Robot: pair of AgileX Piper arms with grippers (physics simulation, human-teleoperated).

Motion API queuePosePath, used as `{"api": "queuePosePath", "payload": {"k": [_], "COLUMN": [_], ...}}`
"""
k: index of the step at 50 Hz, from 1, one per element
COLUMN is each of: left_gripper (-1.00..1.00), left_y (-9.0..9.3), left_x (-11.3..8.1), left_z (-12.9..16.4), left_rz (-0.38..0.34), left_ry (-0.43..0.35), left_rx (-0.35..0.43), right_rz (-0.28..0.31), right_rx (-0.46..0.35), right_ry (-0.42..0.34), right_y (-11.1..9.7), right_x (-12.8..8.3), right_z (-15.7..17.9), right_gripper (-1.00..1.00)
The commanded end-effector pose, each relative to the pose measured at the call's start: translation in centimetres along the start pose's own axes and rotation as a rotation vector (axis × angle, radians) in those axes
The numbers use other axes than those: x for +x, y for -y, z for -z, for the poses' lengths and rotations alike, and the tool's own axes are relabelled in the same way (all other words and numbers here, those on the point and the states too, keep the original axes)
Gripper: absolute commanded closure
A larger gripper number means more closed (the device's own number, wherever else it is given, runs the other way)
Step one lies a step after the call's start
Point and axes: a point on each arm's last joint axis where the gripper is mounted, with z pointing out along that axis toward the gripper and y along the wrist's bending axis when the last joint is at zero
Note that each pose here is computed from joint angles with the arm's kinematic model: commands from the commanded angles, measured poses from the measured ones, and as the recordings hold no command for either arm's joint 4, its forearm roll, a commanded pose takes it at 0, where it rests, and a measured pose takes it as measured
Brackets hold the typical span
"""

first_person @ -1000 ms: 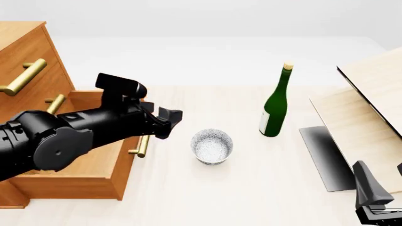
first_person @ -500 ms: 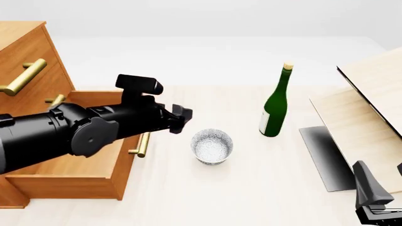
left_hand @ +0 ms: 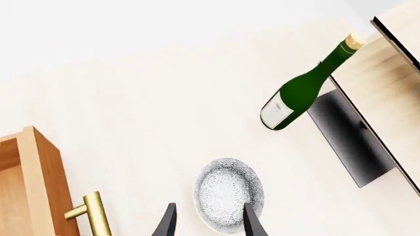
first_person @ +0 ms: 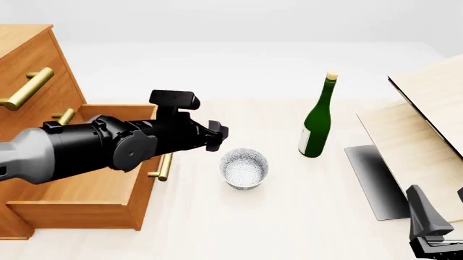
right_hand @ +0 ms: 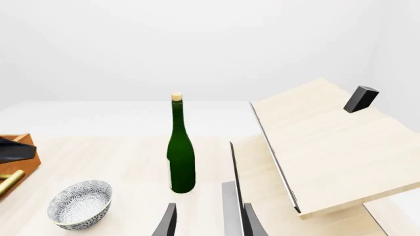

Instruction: Put the bowl in the bottom drawer of the cabinet and close it.

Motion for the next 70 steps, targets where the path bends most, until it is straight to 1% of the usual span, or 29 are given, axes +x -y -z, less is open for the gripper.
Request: {"api": "queuePosePath", "payload": {"k": [1,13,22,45,54,58,62,65,70], "left_gripper": [-1.0,-1.0,-1.0,-1.0,-1.0,-1.0,-1.0,-1.0,-1.0], "left_y": [-0.4,-0.2,-0.4,-0.7,-0.7,-1.0,-1.0,-1.6,-1.9], "left_x": [1.5,2.0,2.1,2.9,2.9,3.1,3.5,4.8,5.4], "left_z": [-3.4,-5.4,-5.5,-6.4,-6.4,-6.8,-7.2,-10.8,-12.1], "left_rz": [0.029,0.04,0.053,0.081,0.085,0.091,0.097,0.1,0.104], "left_ry": [-0.052,-0.073,-0.082,-0.139,-0.147,-0.157,-0.173,-0.185,-0.199], "left_rx": [-0.015,-0.015,-0.022,-0.042,-0.045,-0.055,-0.058,-0.068,-0.075], "right_rz": [0.0,0.0,0.0,0.0,0.0,0.0,0.0,0.0,0.0], "right_rx": [0.0,0.0,0.0,0.0,0.0,0.0,0.0,0.0,0.0], "right_ry": [0.0,0.0,0.0,0.0,0.0,0.0,0.0,0.0,0.0], "right_y": [0.0,0.0,0.0,0.0,0.0,0.0,0.0,0.0,0.0], "right_x": [0.0,0.0,0.0,0.0,0.0,0.0,0.0,0.0,0.0], "right_z": [0.0,0.0,0.0,0.0,0.0,0.0,0.0,0.0,0.0], "right_gripper": [-1.0,-1.0,-1.0,-1.0,-1.0,-1.0,-1.0,-1.0,-1.0]}}
